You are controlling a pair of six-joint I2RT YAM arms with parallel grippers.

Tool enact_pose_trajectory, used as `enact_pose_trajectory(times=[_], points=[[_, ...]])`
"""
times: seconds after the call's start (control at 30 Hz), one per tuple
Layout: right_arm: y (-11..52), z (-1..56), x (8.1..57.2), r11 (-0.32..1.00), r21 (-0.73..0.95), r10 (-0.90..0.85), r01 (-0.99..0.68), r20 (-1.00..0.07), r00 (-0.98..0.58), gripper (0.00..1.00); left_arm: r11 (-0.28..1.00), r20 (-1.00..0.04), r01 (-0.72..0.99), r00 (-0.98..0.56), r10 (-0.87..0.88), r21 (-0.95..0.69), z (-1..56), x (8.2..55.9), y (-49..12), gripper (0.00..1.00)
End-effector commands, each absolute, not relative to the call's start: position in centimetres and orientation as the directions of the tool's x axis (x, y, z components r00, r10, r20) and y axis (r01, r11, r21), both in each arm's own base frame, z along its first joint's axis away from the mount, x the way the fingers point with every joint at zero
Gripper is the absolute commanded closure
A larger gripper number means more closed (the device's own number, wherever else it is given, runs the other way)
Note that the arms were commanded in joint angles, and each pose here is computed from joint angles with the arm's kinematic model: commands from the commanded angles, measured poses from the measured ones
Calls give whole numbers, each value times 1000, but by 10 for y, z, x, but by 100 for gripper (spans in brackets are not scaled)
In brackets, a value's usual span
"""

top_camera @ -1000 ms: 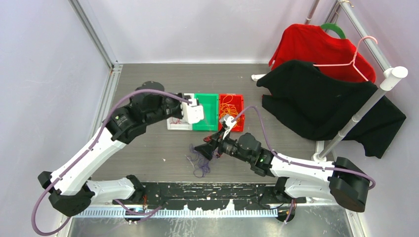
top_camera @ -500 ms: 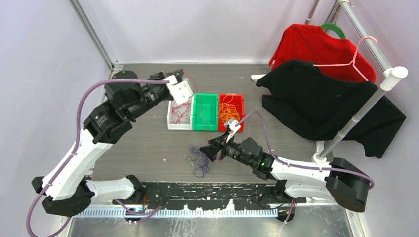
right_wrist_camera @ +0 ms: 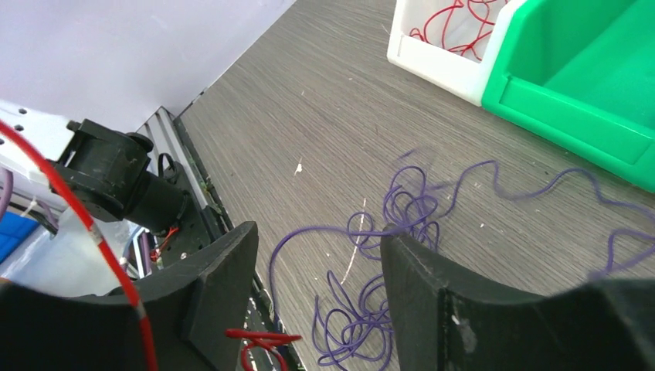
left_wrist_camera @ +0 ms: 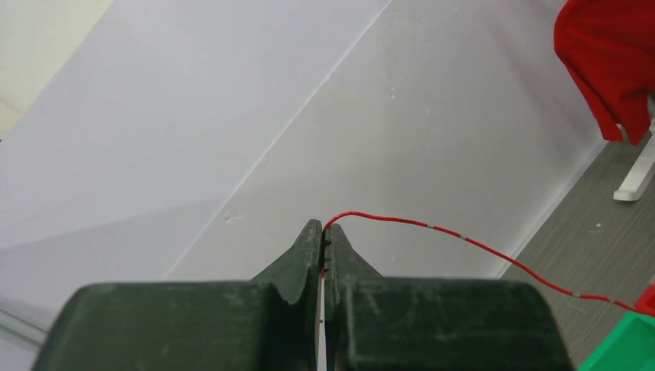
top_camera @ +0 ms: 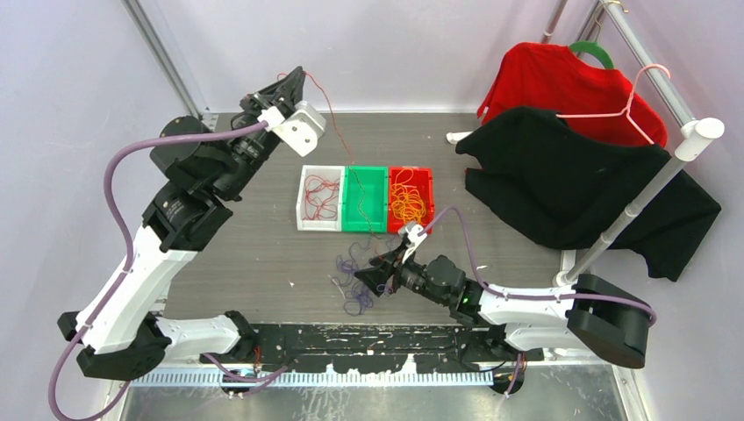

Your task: Untangle the cables

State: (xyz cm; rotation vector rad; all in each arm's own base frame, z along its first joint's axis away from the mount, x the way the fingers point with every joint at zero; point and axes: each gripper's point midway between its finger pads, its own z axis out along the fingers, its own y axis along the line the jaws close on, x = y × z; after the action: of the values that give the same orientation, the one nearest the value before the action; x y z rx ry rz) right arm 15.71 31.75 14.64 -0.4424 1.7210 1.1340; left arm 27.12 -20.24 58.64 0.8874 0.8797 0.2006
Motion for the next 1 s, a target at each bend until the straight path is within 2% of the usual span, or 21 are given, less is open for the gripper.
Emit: enact_pose_trajectory(times=[0.0, 0.07, 0.2, 0.33, 0.53, 0.8, 0.97], points=[[311, 157, 167, 526, 505, 287, -685, -863, -415, 37, 723, -561, 107, 712, 423, 682, 639, 250, -181, 100], [312, 156, 166, 526, 499, 282, -689, -866, -412, 36, 717, -561, 119, 714, 419, 687, 639, 248, -181, 100], [312, 154, 157, 513, 480, 247, -712, -877, -412, 24, 709, -514, 53, 726, 456, 703, 651, 247, -175, 100], [303, 158, 146, 486, 475, 260, -733, -880, -398, 23, 734, -456, -114, 718, 527, 669, 691, 247, -153, 100], [273, 191, 136, 422, 511, 408, -749, -845, -346, 20, 768, -426, -203, 732, 531, 608, 722, 236, -133, 100], [256, 162, 139, 537, 470, 291, -701, -883, -369, 21, 863, -417, -266, 790, 450, 429, 766, 219, -110, 100], [257, 184, 129, 444, 484, 369, -754, -866, -339, 17, 818, -334, -367, 779, 531, 444, 781, 212, -107, 100]])
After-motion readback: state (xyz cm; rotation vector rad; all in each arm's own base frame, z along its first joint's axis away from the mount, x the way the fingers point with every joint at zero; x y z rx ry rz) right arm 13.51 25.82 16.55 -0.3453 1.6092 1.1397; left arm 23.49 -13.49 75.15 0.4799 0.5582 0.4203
